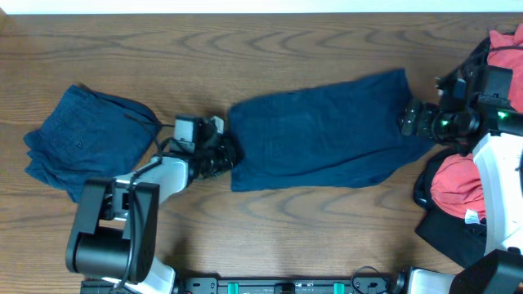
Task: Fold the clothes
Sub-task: 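Hold both ends and flatten the pants into a long strip, then fold the right end of the pants over toward the left gripper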
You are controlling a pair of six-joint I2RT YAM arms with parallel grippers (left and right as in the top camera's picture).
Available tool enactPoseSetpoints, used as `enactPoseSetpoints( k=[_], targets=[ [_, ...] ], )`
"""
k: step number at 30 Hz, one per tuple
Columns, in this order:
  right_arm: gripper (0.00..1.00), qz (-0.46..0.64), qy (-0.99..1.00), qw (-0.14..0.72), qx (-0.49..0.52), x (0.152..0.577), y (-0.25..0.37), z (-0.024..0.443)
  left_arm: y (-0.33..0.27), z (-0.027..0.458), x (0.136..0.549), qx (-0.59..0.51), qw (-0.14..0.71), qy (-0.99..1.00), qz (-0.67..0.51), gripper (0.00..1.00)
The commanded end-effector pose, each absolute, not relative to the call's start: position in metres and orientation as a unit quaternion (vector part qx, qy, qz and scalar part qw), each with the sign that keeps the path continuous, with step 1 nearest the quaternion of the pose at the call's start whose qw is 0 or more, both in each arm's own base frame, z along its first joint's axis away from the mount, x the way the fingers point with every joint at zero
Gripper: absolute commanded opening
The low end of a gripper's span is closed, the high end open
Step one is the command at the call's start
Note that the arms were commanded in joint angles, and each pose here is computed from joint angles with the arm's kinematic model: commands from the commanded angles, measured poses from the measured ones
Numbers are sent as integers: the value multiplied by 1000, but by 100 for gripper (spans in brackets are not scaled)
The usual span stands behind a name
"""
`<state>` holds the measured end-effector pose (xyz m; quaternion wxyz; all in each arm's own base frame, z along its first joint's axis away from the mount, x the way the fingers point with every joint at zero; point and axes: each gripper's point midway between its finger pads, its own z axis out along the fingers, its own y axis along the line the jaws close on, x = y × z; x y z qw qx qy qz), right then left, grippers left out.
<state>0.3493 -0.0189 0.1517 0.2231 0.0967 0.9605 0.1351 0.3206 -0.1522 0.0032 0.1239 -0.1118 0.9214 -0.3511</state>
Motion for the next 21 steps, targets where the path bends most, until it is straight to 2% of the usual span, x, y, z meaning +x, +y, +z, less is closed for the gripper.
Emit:
enactPoseSetpoints(
  k=[1, 7, 14, 21],
  targets=[
    [1, 172, 958, 229, 13, 352, 13, 155, -147, 10, 320, -119, 129, 921, -349, 6],
    [1, 200, 960, 191, -33, 352, 54, 135, -141, 58, 316, -119, 157, 914, -354, 6],
    [1, 251, 957, 95, -114, 338, 133, 81, -139, 127, 304, -101, 204, 902, -367, 6],
    [1, 274, 945, 14, -181, 310, 225, 14, -140, 192, 312, -80, 274, 877, -387, 6]
  ],
)
